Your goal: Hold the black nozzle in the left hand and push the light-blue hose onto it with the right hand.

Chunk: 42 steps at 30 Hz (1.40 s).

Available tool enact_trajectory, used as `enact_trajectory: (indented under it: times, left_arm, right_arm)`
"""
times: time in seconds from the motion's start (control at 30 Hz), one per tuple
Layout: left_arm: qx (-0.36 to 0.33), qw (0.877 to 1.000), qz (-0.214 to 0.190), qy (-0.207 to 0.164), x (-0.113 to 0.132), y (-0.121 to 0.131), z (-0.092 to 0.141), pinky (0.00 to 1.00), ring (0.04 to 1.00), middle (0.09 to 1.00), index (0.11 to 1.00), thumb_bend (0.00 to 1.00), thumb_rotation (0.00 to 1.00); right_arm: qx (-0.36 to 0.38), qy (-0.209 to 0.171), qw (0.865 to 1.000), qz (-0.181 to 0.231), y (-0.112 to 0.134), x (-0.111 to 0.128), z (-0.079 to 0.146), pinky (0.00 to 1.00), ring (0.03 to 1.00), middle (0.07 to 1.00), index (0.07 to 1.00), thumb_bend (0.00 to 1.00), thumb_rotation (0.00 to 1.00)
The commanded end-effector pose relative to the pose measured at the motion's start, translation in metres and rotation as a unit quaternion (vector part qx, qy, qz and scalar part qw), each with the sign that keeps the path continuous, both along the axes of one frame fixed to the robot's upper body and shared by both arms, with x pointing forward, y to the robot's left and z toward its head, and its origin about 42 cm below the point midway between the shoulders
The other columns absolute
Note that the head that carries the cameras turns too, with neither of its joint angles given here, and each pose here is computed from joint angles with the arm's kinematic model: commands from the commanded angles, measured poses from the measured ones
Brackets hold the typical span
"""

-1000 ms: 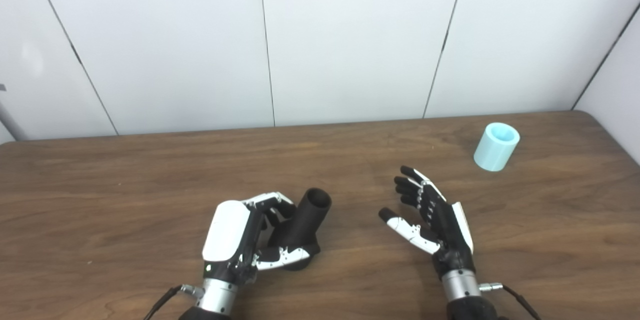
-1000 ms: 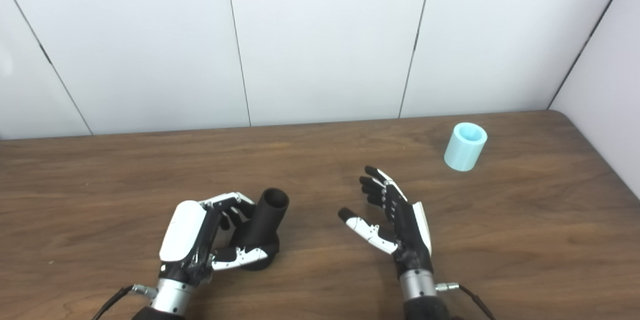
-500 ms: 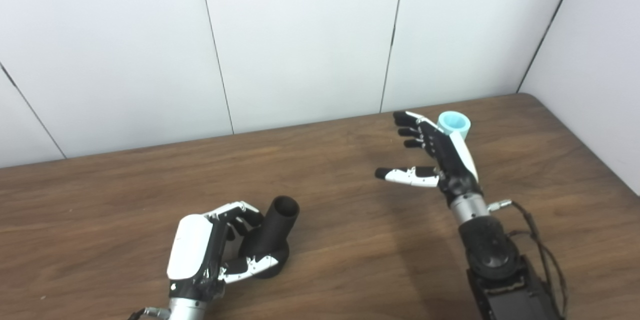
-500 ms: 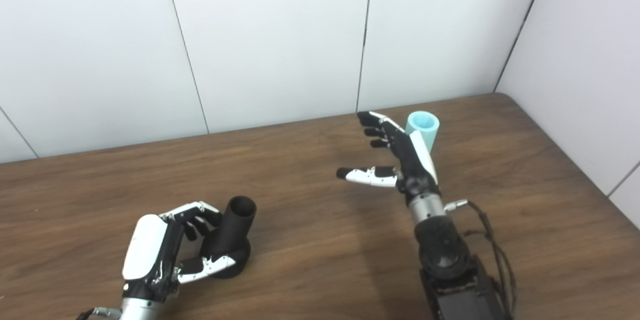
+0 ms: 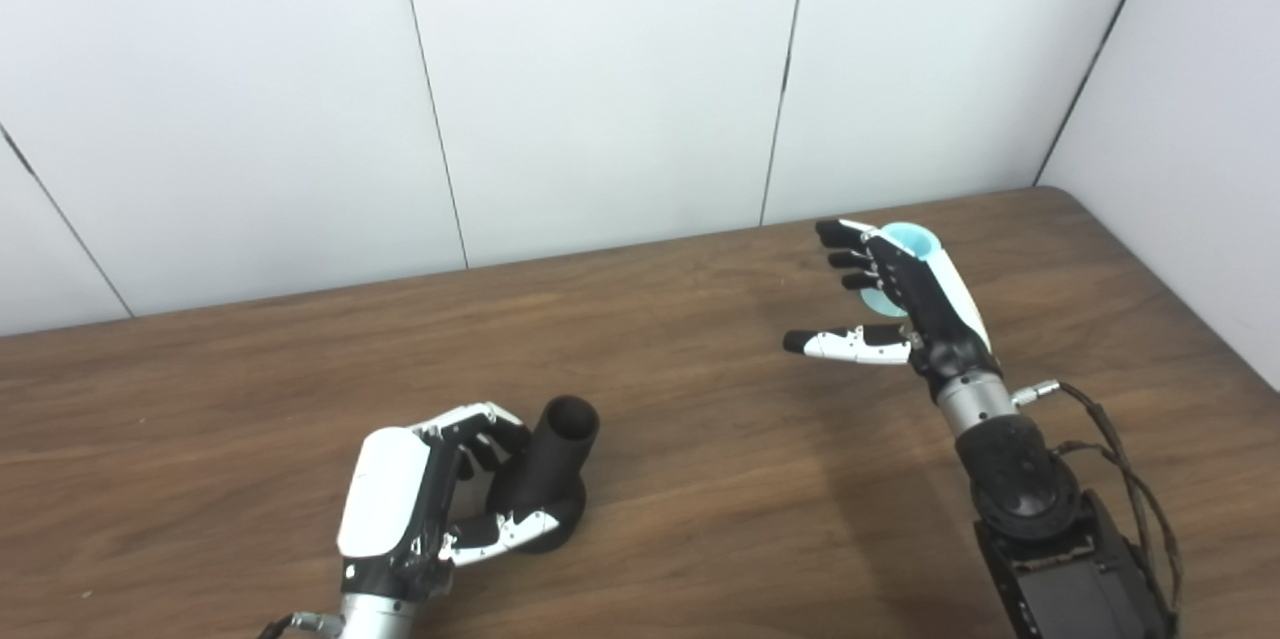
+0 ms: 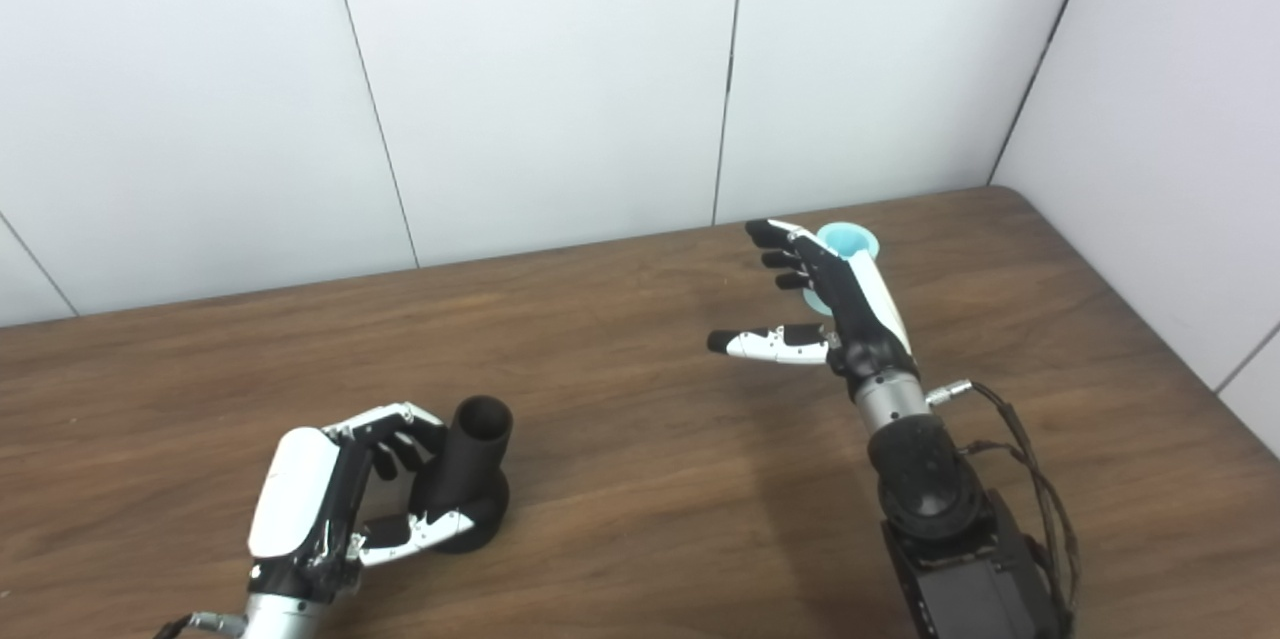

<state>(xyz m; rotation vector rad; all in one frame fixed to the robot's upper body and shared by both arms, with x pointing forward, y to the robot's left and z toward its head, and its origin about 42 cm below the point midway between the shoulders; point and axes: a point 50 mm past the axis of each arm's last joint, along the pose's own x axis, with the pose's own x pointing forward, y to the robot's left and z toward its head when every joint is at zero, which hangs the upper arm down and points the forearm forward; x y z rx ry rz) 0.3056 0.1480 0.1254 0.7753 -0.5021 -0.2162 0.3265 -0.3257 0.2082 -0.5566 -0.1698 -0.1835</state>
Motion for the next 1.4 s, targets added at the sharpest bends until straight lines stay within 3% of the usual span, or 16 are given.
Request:
enact_trajectory:
  times: [0.0, 0.43, 0.93, 1.13, 1.37]
  left_arm:
    - [0.008, 0.997, 0.005, 0.075, -0.025, -0.004, -0.049, 0.33, 0.421, 0.515, 0.496, 0.47, 0.0]
    - [0.005, 0.996, 0.014, 0.092, -0.036, 0.001, -0.066, 0.34, 0.416, 0.504, 0.5, 0.47, 0.0]
    - [0.016, 0.995, 0.02, 0.099, -0.038, 0.002, -0.068, 0.34, 0.412, 0.512, 0.494, 0.47, 0.0]
    - [0.018, 0.994, 0.021, 0.102, -0.037, 0.003, -0.068, 0.34, 0.412, 0.51, 0.497, 0.47, 0.0]
    - [0.02, 0.995, 0.019, 0.101, -0.035, 0.006, -0.069, 0.34, 0.419, 0.511, 0.486, 0.47, 0.0]
  right_arm:
    - [-0.032, -0.056, 0.998, 0.009, -0.003, 0.004, 0.033, 0.74, 0.79, 0.81, 0.803, 0.75, 0.18]
    - [-0.057, -0.084, 0.994, 0.028, 0.002, 0.01, 0.062, 0.71, 0.785, 0.814, 0.82, 0.74, 0.2]
    - [-0.055, -0.079, 0.995, 0.026, -0.001, 0.009, 0.061, 0.73, 0.788, 0.809, 0.824, 0.74, 0.18]
    - [-0.069, -0.086, 0.993, 0.028, -0.006, 0.01, 0.075, 0.75, 0.799, 0.812, 0.83, 0.74, 0.2]
    - [-0.172, -0.098, 0.98, 0.017, -0.012, 0.028, 0.101, 0.74, 0.825, 0.851, 0.846, 0.74, 0.13]
